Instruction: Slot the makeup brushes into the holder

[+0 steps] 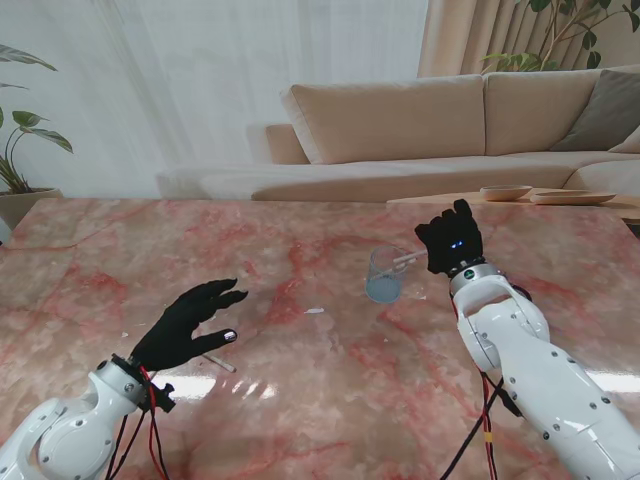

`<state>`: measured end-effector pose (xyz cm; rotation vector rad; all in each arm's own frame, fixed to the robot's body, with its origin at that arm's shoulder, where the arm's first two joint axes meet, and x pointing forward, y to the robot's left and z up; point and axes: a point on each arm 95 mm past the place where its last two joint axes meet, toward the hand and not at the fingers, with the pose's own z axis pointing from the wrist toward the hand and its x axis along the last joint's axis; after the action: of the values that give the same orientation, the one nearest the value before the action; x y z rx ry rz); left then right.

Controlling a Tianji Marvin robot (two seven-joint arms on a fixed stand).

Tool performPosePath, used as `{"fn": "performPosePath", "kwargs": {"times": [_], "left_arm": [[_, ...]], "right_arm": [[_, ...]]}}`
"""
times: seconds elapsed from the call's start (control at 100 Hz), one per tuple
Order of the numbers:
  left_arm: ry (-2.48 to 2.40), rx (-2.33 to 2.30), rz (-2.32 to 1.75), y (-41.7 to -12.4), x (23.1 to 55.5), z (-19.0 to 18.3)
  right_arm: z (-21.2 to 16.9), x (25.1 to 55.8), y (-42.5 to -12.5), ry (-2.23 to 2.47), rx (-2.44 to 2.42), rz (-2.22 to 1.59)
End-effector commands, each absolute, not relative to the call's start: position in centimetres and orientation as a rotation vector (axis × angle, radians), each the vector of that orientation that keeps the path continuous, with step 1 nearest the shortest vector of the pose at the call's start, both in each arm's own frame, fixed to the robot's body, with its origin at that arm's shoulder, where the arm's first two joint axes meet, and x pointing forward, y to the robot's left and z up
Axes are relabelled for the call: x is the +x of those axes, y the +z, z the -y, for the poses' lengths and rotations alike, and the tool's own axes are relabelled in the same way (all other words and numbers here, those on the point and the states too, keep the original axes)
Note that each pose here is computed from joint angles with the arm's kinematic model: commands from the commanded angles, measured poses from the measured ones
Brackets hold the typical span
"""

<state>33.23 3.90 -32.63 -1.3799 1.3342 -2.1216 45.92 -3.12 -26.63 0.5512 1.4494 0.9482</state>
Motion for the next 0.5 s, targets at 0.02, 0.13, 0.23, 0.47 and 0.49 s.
{"fn": "performPosePath", "kwargs": {"times": [0.02, 0.13, 0.23, 0.47, 0.49], "left_arm": [[-2.115, -1.395, -1.336, -33.1, 32.9, -4.0], [-2.113, -1.4, -1.331, -33.2, 32.9, -4.1], [-2.11, -1.405, -1.331, -33.3, 32.7, -4.1], [-2.115, -1.415, -1.329, -33.6, 32.6, -4.1], [-2.114, -1.415, -1.33, -33.7, 32.6, -4.1]], "right_arm": [[3.3, 46.3, -26.8, 0.907, 0.552, -1.463], [2.9, 46.5, -26.9, 0.893, 0.542, -1.477], [2.5, 46.6, -27.2, 0.886, 0.534, -1.497], [1.4, 46.7, -28.1, 0.885, 0.504, -1.543], [1.3, 46.7, -28.1, 0.885, 0.502, -1.546]]}}
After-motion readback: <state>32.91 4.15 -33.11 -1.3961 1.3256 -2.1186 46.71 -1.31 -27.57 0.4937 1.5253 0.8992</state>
